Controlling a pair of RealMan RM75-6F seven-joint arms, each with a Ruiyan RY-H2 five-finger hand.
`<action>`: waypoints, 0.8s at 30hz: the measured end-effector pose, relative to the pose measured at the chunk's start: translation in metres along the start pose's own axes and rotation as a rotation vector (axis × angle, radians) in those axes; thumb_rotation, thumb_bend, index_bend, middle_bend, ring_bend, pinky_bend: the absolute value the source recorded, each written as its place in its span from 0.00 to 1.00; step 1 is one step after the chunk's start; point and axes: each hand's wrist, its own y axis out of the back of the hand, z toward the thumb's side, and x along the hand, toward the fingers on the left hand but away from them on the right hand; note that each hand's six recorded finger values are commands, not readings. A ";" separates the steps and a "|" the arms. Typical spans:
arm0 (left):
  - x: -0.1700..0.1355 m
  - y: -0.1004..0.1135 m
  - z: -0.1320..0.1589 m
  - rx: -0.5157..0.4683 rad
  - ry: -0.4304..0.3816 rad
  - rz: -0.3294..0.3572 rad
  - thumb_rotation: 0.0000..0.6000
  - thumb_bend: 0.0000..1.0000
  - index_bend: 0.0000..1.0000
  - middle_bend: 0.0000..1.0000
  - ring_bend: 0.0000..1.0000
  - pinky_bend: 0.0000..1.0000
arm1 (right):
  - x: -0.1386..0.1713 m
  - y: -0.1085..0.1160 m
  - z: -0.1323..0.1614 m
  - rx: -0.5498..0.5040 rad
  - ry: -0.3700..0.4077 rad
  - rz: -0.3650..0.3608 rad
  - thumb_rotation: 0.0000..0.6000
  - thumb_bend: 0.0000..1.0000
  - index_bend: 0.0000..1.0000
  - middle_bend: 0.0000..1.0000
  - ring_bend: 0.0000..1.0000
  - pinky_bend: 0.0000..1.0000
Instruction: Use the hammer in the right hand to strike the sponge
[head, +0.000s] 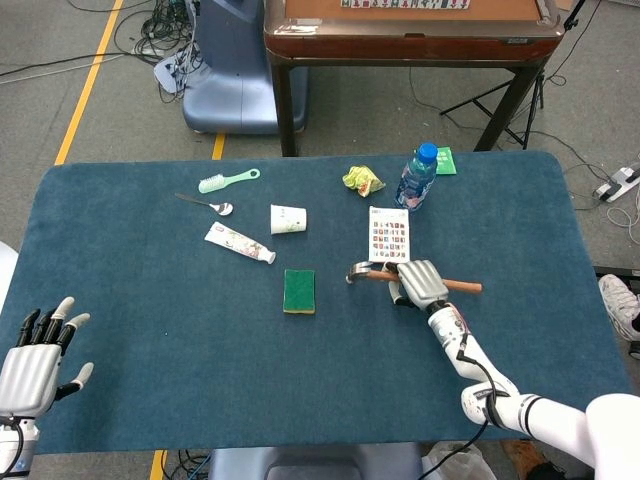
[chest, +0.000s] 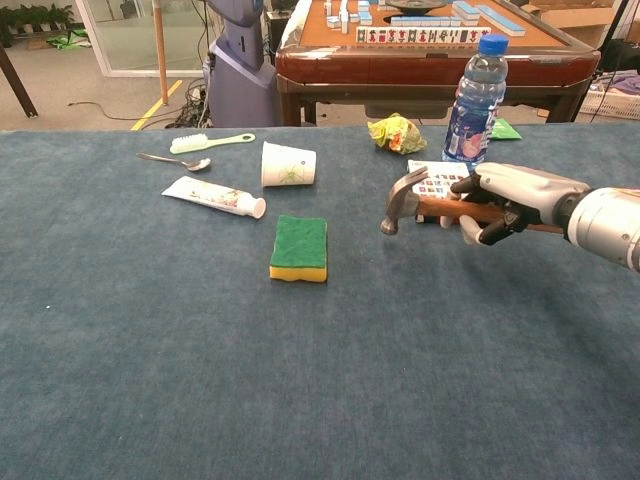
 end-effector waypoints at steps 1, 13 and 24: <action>0.000 0.000 0.000 0.000 0.001 0.000 1.00 0.24 0.20 0.07 0.08 0.01 | 0.000 0.000 0.000 -0.002 0.001 -0.002 1.00 0.86 0.61 0.77 0.61 0.67; -0.002 0.001 -0.002 -0.001 0.006 0.002 1.00 0.24 0.20 0.07 0.08 0.01 | -0.002 0.005 0.007 -0.032 0.019 -0.007 1.00 0.87 0.64 0.81 0.68 0.80; -0.002 0.003 -0.001 0.002 0.004 0.005 1.00 0.24 0.20 0.07 0.08 0.01 | -0.002 0.015 0.025 -0.071 0.069 0.047 1.00 0.87 0.64 0.83 0.72 0.84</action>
